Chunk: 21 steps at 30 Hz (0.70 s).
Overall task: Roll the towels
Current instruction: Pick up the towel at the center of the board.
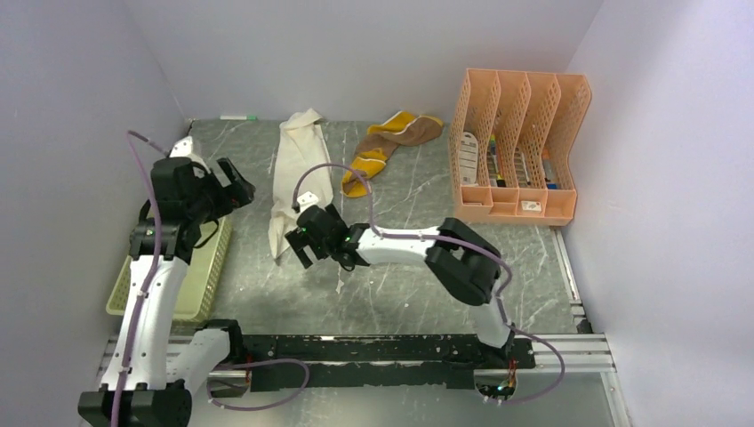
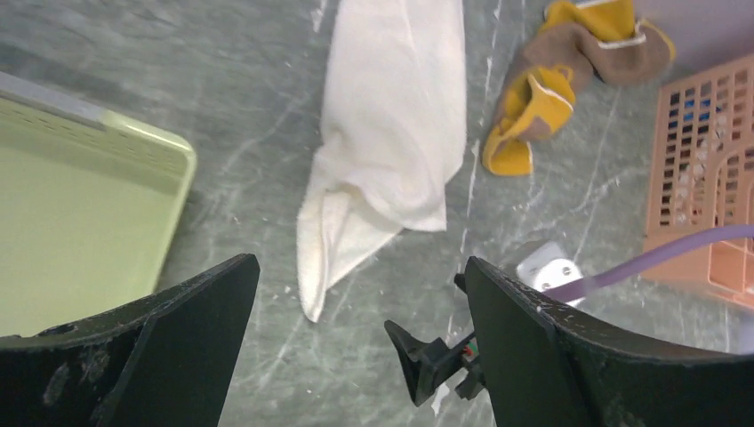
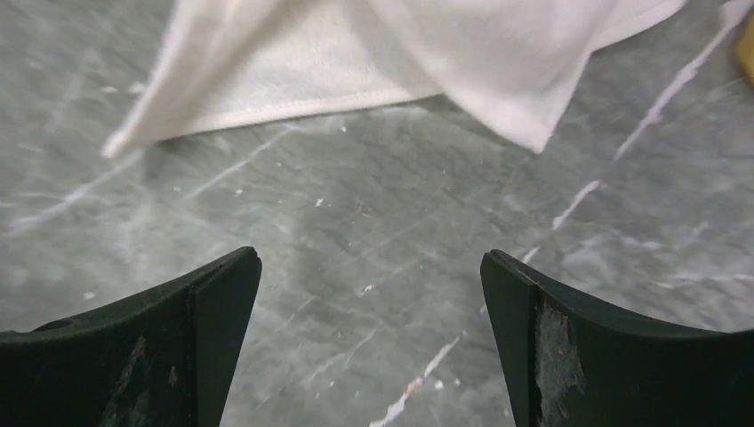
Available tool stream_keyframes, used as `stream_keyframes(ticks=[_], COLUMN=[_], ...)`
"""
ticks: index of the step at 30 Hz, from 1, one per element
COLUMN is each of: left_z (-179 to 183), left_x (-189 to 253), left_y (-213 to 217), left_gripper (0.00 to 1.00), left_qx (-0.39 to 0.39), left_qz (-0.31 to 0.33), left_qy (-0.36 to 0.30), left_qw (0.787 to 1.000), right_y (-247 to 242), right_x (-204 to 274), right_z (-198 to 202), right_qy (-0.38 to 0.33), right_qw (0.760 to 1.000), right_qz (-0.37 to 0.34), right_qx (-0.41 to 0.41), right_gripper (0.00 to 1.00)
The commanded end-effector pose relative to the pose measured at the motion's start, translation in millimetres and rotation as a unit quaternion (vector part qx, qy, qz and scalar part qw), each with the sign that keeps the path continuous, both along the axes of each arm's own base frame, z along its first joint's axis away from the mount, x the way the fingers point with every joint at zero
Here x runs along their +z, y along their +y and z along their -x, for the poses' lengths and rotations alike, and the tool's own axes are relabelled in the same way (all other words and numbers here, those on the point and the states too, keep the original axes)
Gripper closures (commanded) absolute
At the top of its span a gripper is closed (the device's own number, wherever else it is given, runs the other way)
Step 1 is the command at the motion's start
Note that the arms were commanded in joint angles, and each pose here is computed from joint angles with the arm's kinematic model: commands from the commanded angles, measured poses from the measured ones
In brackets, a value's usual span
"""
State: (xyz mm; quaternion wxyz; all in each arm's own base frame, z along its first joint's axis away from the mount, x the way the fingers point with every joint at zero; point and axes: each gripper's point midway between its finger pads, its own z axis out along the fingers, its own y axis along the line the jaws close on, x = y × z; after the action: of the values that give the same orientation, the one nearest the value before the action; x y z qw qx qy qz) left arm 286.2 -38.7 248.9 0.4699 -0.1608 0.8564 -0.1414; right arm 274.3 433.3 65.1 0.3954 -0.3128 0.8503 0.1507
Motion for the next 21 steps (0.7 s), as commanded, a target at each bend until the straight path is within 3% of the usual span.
stream_keyframes(ticks=[1, 4, 7, 11, 14, 16, 18, 21], left_z=[-4, -15, -28, -50, -71, -84, -103, -125], left_x=[3, -24, -46, -75, -95, -99, -105, -131], left_y=[22, 11, 2, -11, -34, -57, -64, -74], left_gripper=[0.01, 0.01, 0.01, 0.01, 0.01, 0.01, 0.01, 0.01], left_qx=[0.016, -0.053, -0.094, -0.101, -0.111, -0.136, -0.107, -0.088], left_qz=[-0.02, -0.026, -0.023, -0.027, -0.031, -0.006, -0.033, -0.084], left_qy=[0.008, 0.045, 0.058, 0.087, 0.104, 0.114, 0.115, 0.166], left_qw=[1.0, 0.997, 0.994, 0.991, 0.988, 0.984, 0.987, 0.979], right_y=[30, 16, -33, -118, -173, -194, -207, -217], right_x=[22, 37, 77, 131, 168, 185, 194, 202], right_z=[-16, -18, -20, -24, -25, -20, -15, -4], right_qy=[-0.034, -0.052, -0.067, -0.071, -0.102, -0.12, -0.127, -0.127], right_qw=[0.998, 0.996, 0.991, 0.974, 0.961, 0.959, 0.959, 0.959], right_qz=[-0.05, -0.067, -0.106, -0.184, -0.204, -0.195, -0.184, -0.186], right_qx=[0.005, -0.007, -0.05, -0.115, -0.154, -0.165, -0.172, -0.171], right_gripper=[0.03, 0.03, 0.02, 0.02, 0.02, 0.01, 0.01, 0.01])
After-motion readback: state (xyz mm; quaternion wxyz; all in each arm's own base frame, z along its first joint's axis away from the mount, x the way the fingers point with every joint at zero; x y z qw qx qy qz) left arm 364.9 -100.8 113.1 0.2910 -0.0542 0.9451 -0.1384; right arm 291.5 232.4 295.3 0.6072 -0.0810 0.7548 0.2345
